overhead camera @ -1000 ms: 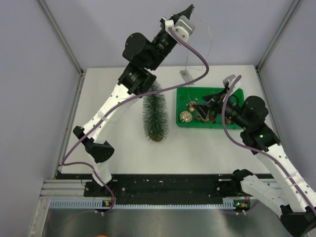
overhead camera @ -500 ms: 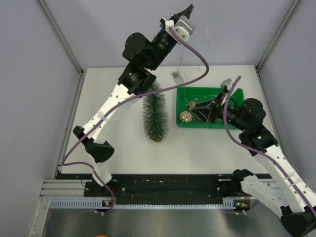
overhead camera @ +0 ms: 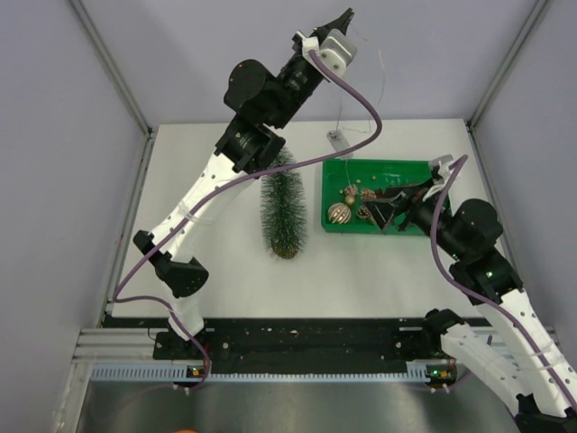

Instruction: Decorate the small christmas tree

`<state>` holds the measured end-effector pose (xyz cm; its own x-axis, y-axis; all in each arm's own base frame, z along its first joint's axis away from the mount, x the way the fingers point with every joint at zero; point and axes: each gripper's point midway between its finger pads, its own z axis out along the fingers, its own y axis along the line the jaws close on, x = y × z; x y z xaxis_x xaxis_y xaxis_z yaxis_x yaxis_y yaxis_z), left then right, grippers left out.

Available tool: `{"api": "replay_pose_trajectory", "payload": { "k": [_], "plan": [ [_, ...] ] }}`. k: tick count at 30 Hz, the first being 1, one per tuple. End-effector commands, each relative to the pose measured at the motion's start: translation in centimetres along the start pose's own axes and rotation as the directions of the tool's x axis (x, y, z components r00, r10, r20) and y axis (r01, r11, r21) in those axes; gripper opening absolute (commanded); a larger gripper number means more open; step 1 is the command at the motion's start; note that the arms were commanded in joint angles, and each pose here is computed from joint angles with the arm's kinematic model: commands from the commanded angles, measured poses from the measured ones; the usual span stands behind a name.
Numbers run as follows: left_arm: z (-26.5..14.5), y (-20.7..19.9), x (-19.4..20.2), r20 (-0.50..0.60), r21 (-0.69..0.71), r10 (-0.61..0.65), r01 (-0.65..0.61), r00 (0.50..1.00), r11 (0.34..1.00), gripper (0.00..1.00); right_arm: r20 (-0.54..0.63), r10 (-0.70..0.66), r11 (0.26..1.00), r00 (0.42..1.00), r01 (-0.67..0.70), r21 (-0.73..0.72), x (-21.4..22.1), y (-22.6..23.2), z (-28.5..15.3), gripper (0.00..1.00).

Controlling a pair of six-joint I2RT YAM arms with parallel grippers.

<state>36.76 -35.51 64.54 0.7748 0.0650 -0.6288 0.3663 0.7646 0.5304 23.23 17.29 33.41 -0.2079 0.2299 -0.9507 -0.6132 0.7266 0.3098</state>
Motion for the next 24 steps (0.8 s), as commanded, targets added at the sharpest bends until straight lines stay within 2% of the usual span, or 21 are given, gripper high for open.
{"api": "replay_pose_trajectory", "payload": {
  "k": [1, 5, 14, 16, 19, 24],
  "plan": [
    [-1.2, 4.0, -5.1, 0.091, -0.076, 0.021, -0.014, 0.996, 0.997, 0.00, 0.027, 0.022, 0.987, 0.999, -0.026, 0.157, -1.0, -2.3, -0.7, 0.77],
    [-1.2, 4.1, -5.2, 0.091, -0.078, 0.022, -0.015, 0.996, 0.997, 0.00, 0.056, 0.022, 0.948, 0.998, -0.038, 0.316, -1.6, -4.9, -1.7, 0.77],
    [-1.1, 3.9, -4.9, 0.084, -0.076, 0.017, -0.010, 0.996, 0.997, 0.00, 0.180, 0.000, 0.899, 0.984, -0.079, 0.432, -4.3, -6.3, -4.3, 0.80],
    [-1.1, 3.9, -4.9, 0.084, -0.076, 0.017, -0.010, 0.996, 0.997, 0.00, 0.185, -0.012, 0.922, 0.983, -0.061, 0.382, -4.7, -5.3, -4.3, 0.81],
    [-1.1, 3.8, -4.8, 0.086, -0.073, 0.017, -0.010, 0.996, 0.997, 0.00, 0.180, -0.040, 0.984, 0.983, 0.008, 0.177, -4.8, -1.5, -3.9, 0.82],
    [-1.1, 3.9, -4.8, 0.081, -0.074, 0.019, -0.013, 0.997, 0.997, 0.00, 0.179, -0.044, 0.999, 0.983, 0.038, 0.039, -4.2, 0.9, -4.0, 0.82]
  ]
}}
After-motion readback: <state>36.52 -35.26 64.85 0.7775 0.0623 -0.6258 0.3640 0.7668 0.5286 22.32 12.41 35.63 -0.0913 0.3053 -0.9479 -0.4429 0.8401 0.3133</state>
